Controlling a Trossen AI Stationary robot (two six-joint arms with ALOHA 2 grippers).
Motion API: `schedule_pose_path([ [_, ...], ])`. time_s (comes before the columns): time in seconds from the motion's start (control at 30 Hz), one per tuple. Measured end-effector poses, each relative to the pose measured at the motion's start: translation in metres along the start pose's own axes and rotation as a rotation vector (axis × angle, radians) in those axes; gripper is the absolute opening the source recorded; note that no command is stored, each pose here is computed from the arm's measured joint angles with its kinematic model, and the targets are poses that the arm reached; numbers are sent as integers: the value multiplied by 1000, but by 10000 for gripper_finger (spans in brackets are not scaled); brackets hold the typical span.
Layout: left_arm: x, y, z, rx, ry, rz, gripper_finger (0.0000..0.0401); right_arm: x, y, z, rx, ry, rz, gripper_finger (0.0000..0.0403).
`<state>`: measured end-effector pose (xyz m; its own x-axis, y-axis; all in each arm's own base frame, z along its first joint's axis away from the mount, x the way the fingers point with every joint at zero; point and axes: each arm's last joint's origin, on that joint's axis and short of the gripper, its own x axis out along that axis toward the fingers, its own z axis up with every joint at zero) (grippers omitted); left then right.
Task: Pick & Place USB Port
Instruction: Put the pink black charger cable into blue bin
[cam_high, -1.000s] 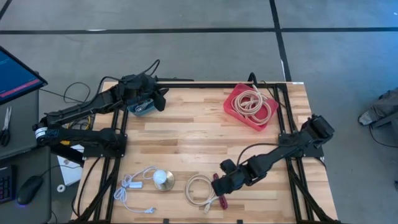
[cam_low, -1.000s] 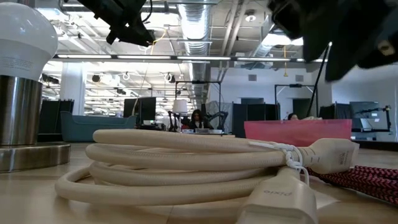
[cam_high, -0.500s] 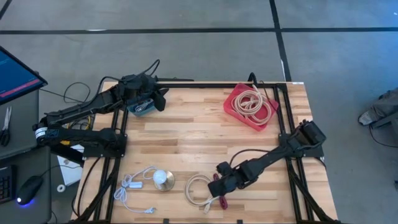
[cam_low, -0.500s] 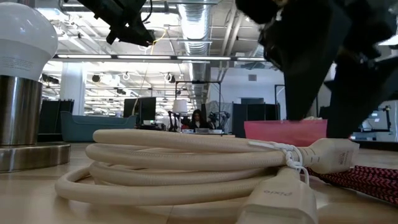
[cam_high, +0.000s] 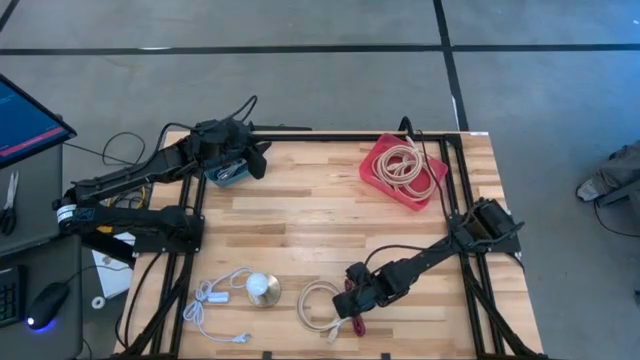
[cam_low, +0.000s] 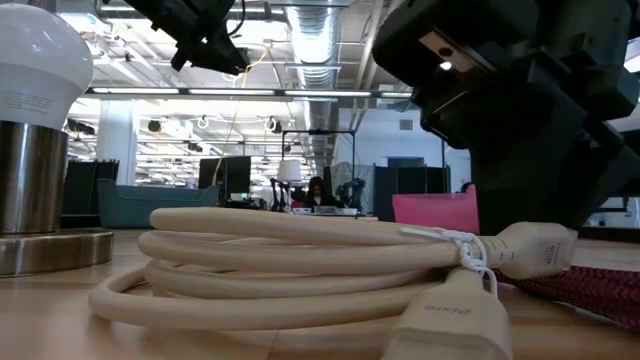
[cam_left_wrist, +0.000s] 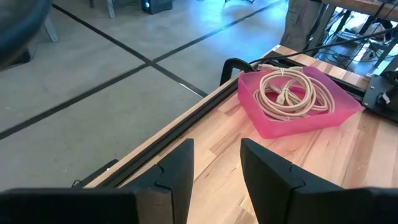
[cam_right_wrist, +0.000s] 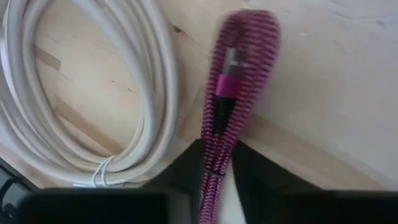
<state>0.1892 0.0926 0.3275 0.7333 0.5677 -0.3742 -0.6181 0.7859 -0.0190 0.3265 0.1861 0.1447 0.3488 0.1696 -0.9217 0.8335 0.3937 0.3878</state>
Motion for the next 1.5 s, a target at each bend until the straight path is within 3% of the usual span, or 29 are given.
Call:
schedule_pose_path([
  [0.13,0,0,0,7,0,0,131,-1,1,0,-22,1,9,12],
  [0.47,0,0,0,7,0,-1,131,-5,4,0,-70,29,44,3],
  [0.67,0,0,0,7,1,-1,131,-32,4,10,-112,-16,44,1],
  [1.0,0,0,0,1,3,-1,131,-91,-4,50,-211,-164,48,1],
  [1.5,0,0,0,-3,4,-1,131,-150,-22,119,-391,-307,79,0],
])
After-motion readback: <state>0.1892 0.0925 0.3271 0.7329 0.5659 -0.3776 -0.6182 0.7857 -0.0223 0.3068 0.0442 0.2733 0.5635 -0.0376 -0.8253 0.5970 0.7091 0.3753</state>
